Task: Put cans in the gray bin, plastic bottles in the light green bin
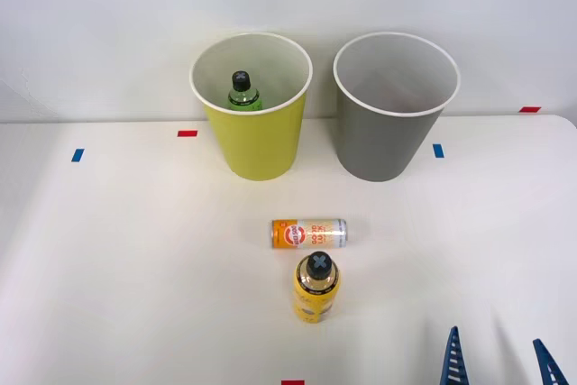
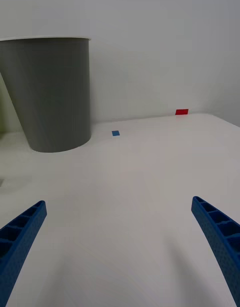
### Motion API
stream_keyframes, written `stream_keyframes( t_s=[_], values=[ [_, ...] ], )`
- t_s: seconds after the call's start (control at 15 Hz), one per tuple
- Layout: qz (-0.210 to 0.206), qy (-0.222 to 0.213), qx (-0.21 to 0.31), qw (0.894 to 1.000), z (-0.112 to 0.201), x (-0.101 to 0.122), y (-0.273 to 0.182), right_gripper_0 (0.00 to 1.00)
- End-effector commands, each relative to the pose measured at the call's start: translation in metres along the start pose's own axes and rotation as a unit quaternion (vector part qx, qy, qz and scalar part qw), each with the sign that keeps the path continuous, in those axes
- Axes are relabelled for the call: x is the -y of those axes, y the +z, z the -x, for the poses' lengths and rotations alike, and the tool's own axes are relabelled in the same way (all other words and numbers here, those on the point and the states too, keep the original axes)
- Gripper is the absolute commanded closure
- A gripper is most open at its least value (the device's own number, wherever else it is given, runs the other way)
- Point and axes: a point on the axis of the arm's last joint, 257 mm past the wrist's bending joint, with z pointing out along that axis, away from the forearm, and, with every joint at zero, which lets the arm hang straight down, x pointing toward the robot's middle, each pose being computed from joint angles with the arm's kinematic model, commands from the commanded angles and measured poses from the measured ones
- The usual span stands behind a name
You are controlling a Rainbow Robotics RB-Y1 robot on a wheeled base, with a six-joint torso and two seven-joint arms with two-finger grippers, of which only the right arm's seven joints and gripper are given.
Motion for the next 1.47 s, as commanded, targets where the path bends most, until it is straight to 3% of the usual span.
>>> stream_keyframes(
  t_s=[0.07,1.47],
  values=[
    [0.0,0.0,0.0,1.0,0.0,-0.0001,0.0001,0.0],
    [0.0,0.0,0.0,1.0,0.0,-0.0001,0.0001,0.0]
  ],
)
